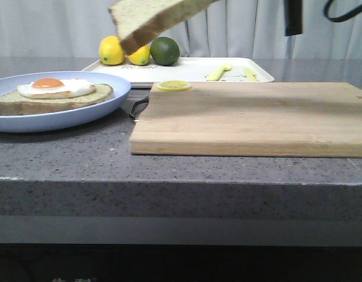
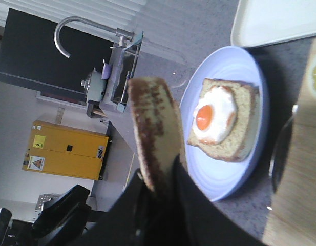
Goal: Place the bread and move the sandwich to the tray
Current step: 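Lift the bread slice and carry it over the egg on the blue plate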
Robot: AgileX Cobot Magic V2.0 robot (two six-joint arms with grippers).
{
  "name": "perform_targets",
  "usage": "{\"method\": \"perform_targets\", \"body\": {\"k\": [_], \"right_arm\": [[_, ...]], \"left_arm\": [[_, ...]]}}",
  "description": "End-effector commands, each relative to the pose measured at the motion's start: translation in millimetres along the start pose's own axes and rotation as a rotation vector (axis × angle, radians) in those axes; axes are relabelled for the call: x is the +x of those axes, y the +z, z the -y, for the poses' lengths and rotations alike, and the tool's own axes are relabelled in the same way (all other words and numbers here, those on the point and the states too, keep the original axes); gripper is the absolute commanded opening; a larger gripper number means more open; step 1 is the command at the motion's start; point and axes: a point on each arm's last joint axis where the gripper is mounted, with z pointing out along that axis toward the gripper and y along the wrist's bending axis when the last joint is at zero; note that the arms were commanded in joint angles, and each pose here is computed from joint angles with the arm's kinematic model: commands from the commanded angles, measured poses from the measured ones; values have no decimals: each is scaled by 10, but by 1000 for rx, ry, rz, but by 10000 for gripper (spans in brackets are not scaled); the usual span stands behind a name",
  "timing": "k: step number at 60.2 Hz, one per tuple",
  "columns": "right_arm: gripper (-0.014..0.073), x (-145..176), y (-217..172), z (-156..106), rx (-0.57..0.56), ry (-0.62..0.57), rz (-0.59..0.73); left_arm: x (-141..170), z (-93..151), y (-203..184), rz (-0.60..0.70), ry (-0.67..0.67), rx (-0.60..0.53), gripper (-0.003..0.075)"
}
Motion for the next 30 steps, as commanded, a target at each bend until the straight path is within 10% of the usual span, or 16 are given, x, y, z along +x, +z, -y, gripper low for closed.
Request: {"method": "perform_targets", "body": {"k": [1,30], "right_arm": [[88,71,164,-355,-106,20,66],[88,508,1026,-534,81,101,167]], "left_arm": [[-159,14,-36,92,-1,16,432],[-160,14,-36,94,-1,17,432]]}}
